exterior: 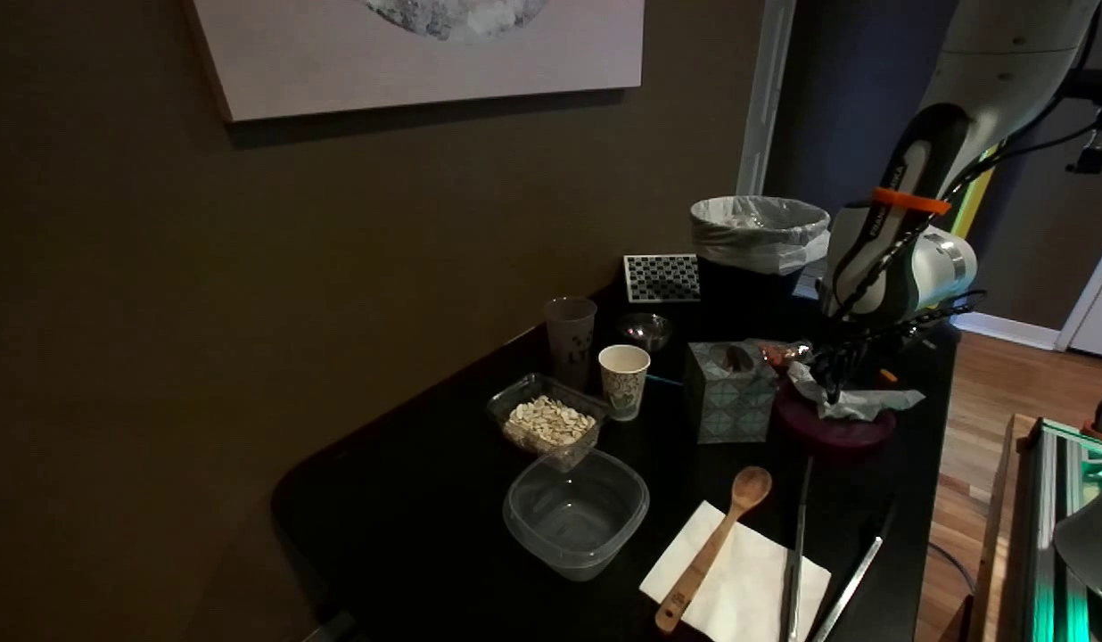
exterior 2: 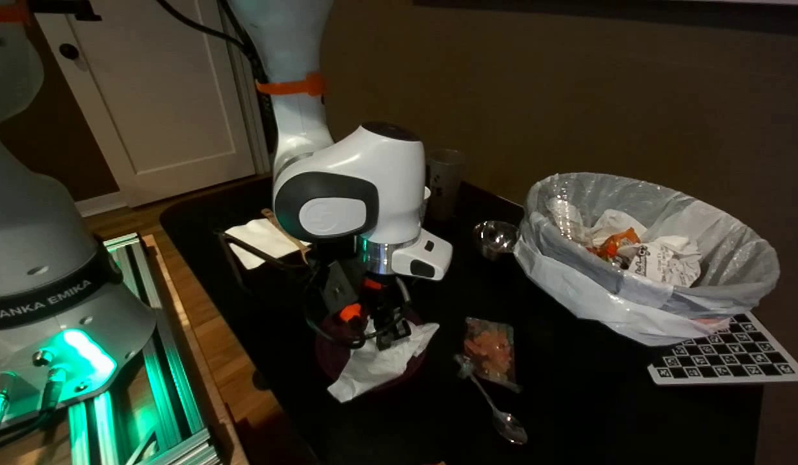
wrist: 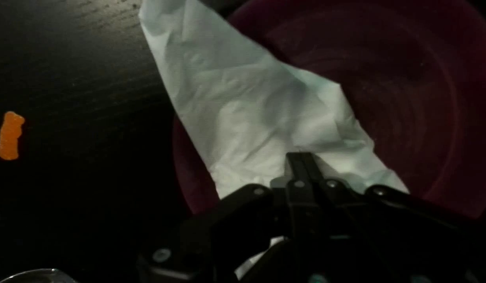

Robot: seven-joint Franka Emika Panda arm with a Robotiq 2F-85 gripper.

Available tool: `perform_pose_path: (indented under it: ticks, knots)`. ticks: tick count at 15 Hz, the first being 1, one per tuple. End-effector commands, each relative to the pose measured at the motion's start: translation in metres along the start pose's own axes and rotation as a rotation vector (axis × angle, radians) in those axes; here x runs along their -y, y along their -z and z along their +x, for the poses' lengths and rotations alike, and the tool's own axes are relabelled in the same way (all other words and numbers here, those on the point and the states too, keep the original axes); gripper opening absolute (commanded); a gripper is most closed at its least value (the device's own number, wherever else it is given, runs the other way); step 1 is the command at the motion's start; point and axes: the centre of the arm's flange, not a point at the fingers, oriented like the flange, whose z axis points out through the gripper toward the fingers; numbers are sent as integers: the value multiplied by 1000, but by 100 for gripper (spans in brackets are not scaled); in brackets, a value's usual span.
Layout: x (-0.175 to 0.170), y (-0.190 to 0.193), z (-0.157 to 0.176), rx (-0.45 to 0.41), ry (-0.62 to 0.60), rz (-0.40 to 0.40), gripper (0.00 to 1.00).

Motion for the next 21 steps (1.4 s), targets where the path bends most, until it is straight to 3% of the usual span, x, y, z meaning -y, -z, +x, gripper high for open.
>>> perform_pose_path:
  ticks: [1,9,17,21]
  knots:
    - [5,4,-3,25,27,39,0]
    - [23,3,-8,156,116,122,0]
    - [-6,7,-5,160,67,-74,0]
    - [-6,5,3,107,34,-109,0]
